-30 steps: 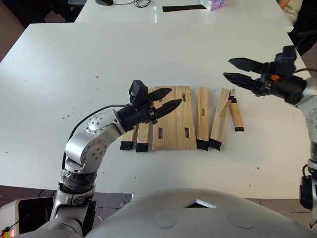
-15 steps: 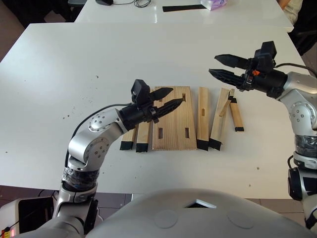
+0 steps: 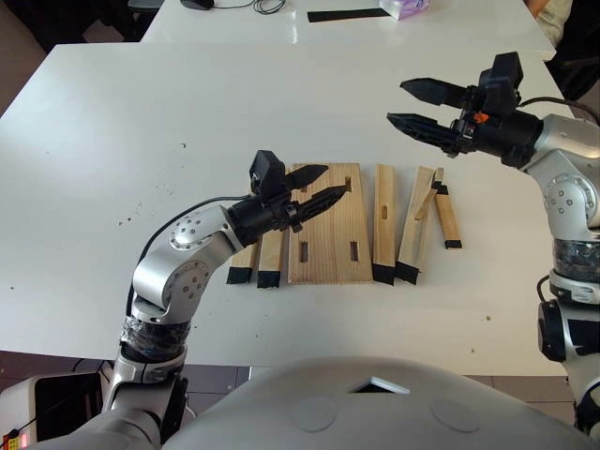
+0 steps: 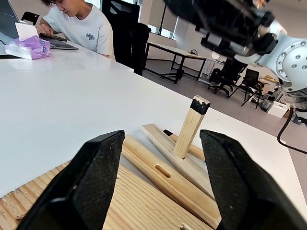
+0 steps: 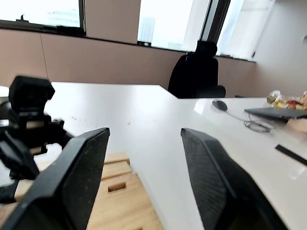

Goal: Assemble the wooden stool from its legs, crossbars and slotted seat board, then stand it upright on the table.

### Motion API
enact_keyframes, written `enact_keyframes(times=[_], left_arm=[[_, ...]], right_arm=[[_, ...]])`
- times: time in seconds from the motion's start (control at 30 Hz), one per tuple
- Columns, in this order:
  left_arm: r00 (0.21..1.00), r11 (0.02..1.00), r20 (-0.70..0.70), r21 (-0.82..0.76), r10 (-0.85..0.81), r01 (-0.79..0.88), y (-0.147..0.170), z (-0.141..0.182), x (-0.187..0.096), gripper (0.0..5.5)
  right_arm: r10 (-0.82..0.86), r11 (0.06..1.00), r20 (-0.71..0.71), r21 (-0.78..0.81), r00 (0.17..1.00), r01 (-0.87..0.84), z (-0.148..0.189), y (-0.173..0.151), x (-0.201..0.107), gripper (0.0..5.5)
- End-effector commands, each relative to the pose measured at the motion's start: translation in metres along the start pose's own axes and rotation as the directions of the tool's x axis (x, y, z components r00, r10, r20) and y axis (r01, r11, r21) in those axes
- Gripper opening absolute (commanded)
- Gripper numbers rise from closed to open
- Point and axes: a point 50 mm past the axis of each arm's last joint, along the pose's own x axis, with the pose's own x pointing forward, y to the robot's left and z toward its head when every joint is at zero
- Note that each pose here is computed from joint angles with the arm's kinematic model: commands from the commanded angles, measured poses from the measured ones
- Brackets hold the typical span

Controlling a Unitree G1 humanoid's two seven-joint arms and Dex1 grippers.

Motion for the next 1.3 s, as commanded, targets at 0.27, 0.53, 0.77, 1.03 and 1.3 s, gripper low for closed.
enact_keyframes(times=[0.27, 0.53, 0.77, 1.03, 1.3], left_arm=[[0.999, 1.000, -0.034, 0.012, -0.008, 0.008, 0.004, 0.000, 0.000, 2.92], [1.000, 1.000, -0.028, 0.011, 0.009, -0.008, 0.003, -0.002, -0.001, 2.92], [0.998, 0.999, -0.031, 0.005, 0.054, -0.054, 0.008, -0.006, -0.005, 2.92], [0.997, 0.997, -0.035, 0.016, 0.070, -0.069, 0.011, -0.005, -0.006, 2.92], [0.998, 0.999, -0.046, 0.026, 0.046, -0.045, 0.009, -0.005, -0.004, 2.92]], right_arm=[[-0.023, 0.998, -0.284, 0.056, 0.959, 0.041, -0.084, 0.016, -0.036, 2.75], [-0.006, 0.998, 0.114, 0.057, 0.994, -0.001, 0.008, 0.022, -0.007, 2.75], [0.183, 0.977, -0.169, 0.144, 0.969, -0.159, -0.032, 0.072, -0.029, 2.75], [0.084, 0.996, -0.450, 0.072, 0.889, -0.057, -0.102, 0.072, -0.061, 2.75], [0.035, 0.997, -0.600, -0.034, 0.799, -0.069, -0.134, 0.068, -0.071, 2.75]])
